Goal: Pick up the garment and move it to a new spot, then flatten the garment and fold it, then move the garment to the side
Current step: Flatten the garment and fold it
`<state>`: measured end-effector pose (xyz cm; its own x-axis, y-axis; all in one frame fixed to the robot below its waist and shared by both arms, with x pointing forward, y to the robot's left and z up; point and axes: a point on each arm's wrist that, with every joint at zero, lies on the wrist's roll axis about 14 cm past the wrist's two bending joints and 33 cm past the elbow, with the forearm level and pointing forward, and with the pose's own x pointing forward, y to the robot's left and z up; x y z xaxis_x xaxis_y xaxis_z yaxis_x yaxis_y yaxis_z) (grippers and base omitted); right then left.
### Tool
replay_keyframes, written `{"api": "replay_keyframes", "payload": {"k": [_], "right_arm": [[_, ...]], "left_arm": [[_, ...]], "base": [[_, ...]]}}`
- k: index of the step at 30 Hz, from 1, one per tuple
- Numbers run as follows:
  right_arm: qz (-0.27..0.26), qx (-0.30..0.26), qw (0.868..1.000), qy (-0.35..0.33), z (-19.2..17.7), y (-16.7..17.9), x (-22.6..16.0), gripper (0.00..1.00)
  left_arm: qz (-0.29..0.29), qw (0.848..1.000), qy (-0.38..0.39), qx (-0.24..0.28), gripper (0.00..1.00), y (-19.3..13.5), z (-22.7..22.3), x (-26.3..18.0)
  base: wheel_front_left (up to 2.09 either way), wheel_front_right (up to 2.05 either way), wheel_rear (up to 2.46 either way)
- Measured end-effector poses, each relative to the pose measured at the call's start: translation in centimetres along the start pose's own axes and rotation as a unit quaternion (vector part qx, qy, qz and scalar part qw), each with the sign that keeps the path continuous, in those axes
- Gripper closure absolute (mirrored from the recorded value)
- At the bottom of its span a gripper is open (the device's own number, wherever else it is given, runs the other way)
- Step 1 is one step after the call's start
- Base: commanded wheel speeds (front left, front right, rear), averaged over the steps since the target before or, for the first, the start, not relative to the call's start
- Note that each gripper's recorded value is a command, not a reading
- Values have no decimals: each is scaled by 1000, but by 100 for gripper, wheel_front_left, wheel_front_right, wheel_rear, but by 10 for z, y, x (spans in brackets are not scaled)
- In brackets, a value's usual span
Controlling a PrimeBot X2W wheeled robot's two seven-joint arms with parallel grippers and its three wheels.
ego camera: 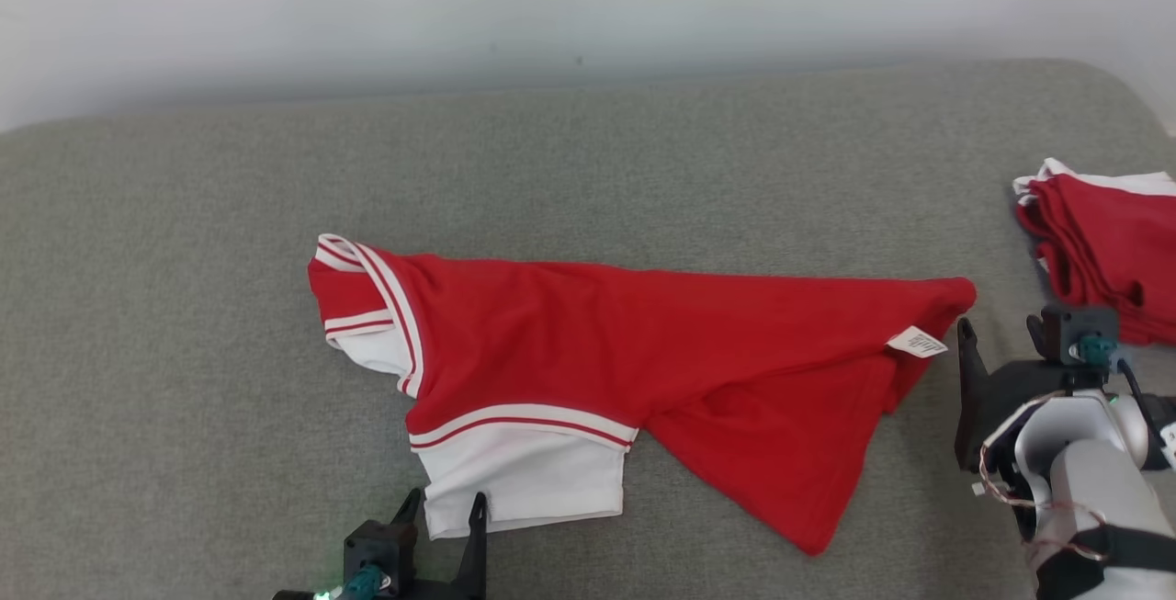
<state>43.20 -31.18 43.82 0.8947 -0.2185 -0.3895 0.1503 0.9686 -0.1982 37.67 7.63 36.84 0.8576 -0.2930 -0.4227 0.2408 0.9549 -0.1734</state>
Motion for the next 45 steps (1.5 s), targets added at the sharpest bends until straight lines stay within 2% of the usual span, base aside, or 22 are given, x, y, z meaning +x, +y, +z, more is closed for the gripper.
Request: {"api": "replay_keyframes", "payload": {"k": [9, 15, 34, 35, 36, 37, 38, 45], "right_arm": [[15, -34, 999, 38, -9, 8, 32, 0], [42, -59, 997, 40, -11, 27, 46, 0], [59, -84, 994, 24, -8, 29, 50, 0], [59, -85, 994, 23, -8, 29, 50, 25], [60, -85, 994, 22, -7, 30, 51, 55], [61, -86, 994, 20, -6, 30, 51, 100], [62, -86, 994, 20, -6, 31, 52, 100], [64, -82, 994, 17, -3, 32, 52, 100]], "left_arm": [[-7, 1000, 1, -3, 0, -1, -1, 6], [-17, 1000, 5, -9, 0, -3, -2, 6], [-41, 999, 20, -10, 0, -14, -4, 4], [-42, 999, 21, -10, 0, -14, -5, 5], [-43, 999, 21, -11, 40, -15, -5, 5], [-44, 999, 22, -11, 70, -15, -5, 5], [-44, 999, 22, -10, 100, -15, -5, 5], [-48, 998, 24, -22, 100, -19, -6, 2]], "base": [[0, 0, 0], [0, 0, 0], [0, 0, 0], [0, 0, 0], [0, 0, 0], [0, 0, 0], [0, 0, 0], [0, 0, 0]]}}
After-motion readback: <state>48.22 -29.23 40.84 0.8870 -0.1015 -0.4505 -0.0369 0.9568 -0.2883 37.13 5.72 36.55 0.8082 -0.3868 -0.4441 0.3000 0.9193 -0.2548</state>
